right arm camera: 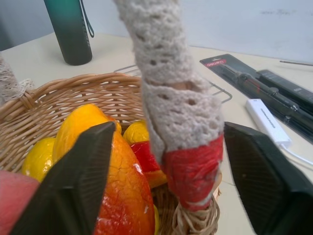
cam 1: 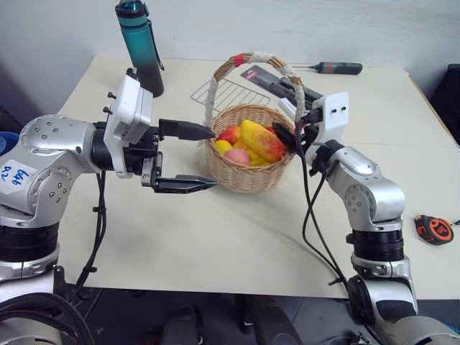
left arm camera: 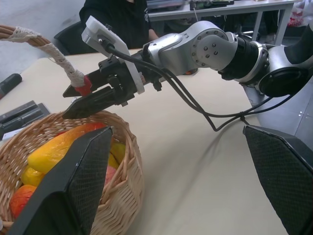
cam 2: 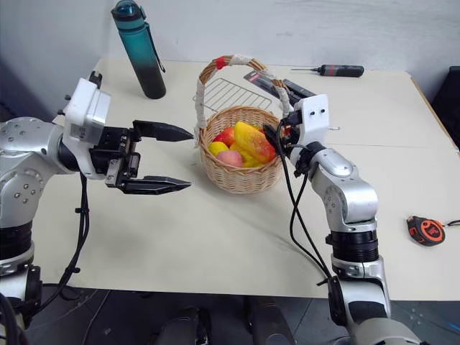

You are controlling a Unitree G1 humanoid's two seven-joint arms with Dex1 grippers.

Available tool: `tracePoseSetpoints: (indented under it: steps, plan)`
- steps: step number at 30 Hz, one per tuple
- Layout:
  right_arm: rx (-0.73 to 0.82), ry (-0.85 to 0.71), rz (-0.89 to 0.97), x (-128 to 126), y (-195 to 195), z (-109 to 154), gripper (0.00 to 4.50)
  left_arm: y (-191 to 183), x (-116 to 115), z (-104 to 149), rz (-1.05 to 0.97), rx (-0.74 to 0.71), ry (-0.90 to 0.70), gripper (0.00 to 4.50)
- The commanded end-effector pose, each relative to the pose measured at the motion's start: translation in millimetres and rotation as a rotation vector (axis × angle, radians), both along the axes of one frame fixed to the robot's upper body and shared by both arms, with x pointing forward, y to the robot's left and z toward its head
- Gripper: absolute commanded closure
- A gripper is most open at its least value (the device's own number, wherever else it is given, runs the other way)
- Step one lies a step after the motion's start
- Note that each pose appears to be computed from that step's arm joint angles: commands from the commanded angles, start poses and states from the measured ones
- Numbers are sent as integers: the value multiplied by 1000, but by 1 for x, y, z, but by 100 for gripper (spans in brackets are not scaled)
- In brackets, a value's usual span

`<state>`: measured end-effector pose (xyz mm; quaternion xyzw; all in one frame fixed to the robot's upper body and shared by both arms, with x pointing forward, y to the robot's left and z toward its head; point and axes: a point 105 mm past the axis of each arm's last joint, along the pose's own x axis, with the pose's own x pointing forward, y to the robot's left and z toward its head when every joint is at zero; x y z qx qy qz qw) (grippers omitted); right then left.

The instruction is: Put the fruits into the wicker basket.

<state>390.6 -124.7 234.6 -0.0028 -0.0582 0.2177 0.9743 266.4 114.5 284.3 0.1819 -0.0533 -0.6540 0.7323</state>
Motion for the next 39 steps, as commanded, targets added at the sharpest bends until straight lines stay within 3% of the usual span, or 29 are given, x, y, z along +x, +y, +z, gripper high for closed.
tracePoseSetpoints:
  steps: [1,6,7,9,15,18,26,33,39]
  plan:
    - [-8,-72,8,-5,-4,14,235,4,-4,6,6,-19,-25,0]
    - [-17,-89,15,-6,-3,15,411,1,-2,5,2,-28,-28,0]
    - [-88,-125,15,-8,-3,16,428,0,-1,6,-1,-36,-31,0]
    - [-145,-166,19,-11,-6,20,429,0,1,8,3,-54,-31,0]
    - [-106,-232,53,-33,-32,51,429,0,4,14,2,-101,-27,0]
    - [-145,-231,-37,-50,-97,65,429,-2,2,15,-16,-110,-19,0]
    - [-101,-183,-270,-65,-189,53,429,-4,-1,14,-45,-115,-11,0]
    - [-54,-183,-337,-69,-206,24,429,-7,1,16,-68,-109,-17,0]
    - [-38,-166,-312,-84,-212,15,234,-9,4,18,-91,-114,-18,0]
